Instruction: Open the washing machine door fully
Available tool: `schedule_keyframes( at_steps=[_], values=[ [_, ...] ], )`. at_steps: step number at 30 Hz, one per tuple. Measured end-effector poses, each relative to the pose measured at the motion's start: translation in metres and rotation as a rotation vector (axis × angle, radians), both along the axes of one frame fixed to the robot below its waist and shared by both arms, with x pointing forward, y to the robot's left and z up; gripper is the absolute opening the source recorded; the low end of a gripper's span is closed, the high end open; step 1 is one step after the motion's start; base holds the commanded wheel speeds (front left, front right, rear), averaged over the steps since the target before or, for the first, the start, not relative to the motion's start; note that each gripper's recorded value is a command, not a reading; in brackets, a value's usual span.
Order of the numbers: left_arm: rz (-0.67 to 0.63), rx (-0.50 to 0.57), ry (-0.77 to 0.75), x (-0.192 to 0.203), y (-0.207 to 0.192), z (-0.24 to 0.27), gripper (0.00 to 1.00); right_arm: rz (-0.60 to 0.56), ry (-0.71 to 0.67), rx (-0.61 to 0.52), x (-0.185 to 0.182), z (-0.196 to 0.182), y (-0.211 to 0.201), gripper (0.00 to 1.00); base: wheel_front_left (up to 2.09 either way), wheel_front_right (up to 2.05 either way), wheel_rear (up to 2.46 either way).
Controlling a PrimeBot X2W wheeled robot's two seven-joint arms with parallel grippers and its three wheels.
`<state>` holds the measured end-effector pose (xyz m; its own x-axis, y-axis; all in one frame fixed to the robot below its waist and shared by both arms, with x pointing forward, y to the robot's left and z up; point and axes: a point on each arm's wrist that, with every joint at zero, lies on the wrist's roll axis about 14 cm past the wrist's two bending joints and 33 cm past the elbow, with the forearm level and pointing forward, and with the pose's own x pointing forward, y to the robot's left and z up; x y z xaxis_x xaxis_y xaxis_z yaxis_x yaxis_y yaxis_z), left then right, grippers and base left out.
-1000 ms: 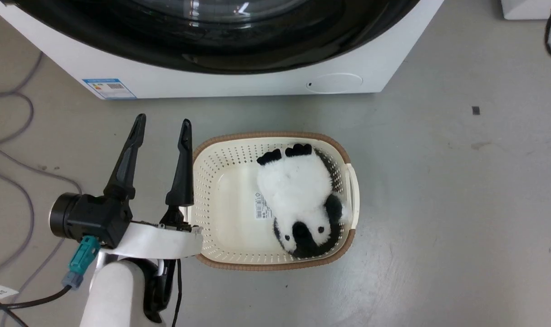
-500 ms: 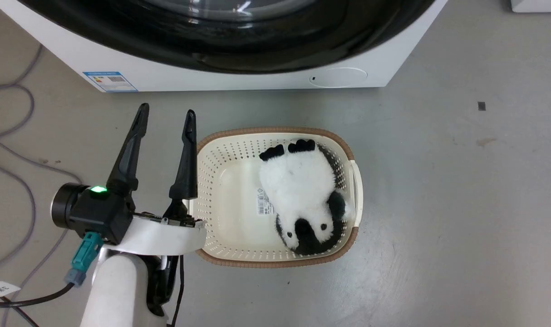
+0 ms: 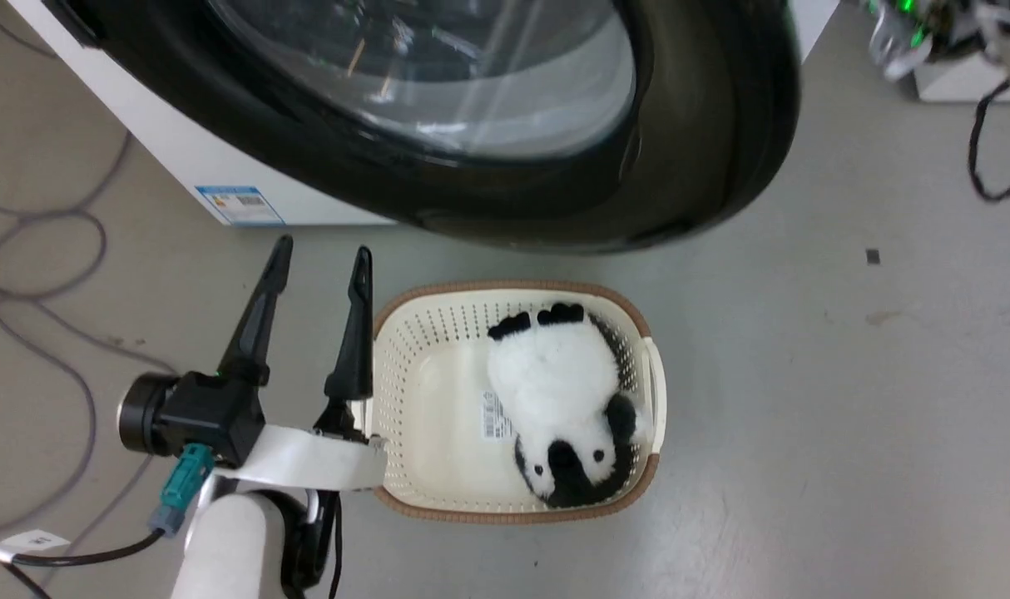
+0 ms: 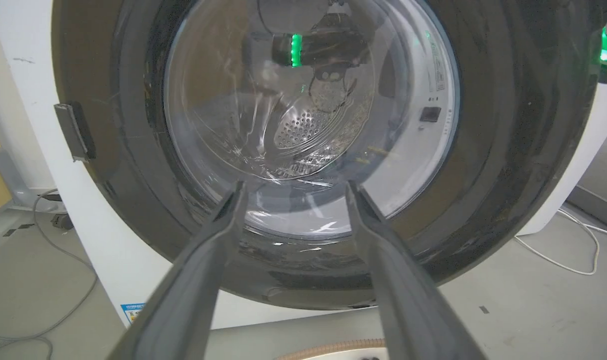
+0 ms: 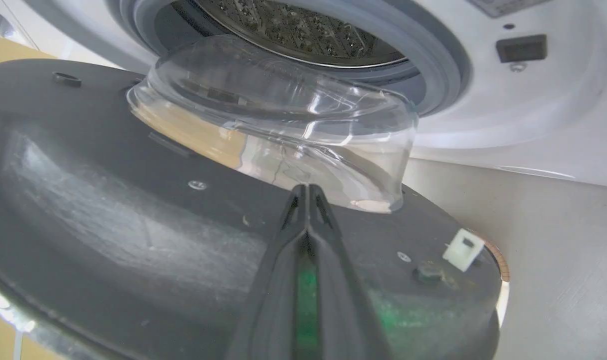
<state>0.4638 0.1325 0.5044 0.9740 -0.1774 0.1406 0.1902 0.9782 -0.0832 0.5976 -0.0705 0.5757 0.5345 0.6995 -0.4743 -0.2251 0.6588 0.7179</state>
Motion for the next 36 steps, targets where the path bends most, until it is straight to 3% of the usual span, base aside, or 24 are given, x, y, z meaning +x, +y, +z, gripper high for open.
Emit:
schedule_keyframes(
  at_steps=[22,30,36],
  values=[
    [0.029,0.031,0.027,-0.076,0.006,0.010,1.00,0.233,0.078,0.194,-0.146,-0.008,0.053,0.00,0.00,0.00,0.00],
    [0.033,0.026,0.028,-0.081,0.007,0.010,1.00,0.304,0.071,0.261,-0.174,-0.007,0.080,0.00,0.00,0.00,0.00],
    [0.043,0.026,0.036,-0.082,0.009,0.008,1.00,0.294,0.083,0.298,-0.181,-0.011,0.084,0.00,0.00,0.00,0.00]
  ],
)
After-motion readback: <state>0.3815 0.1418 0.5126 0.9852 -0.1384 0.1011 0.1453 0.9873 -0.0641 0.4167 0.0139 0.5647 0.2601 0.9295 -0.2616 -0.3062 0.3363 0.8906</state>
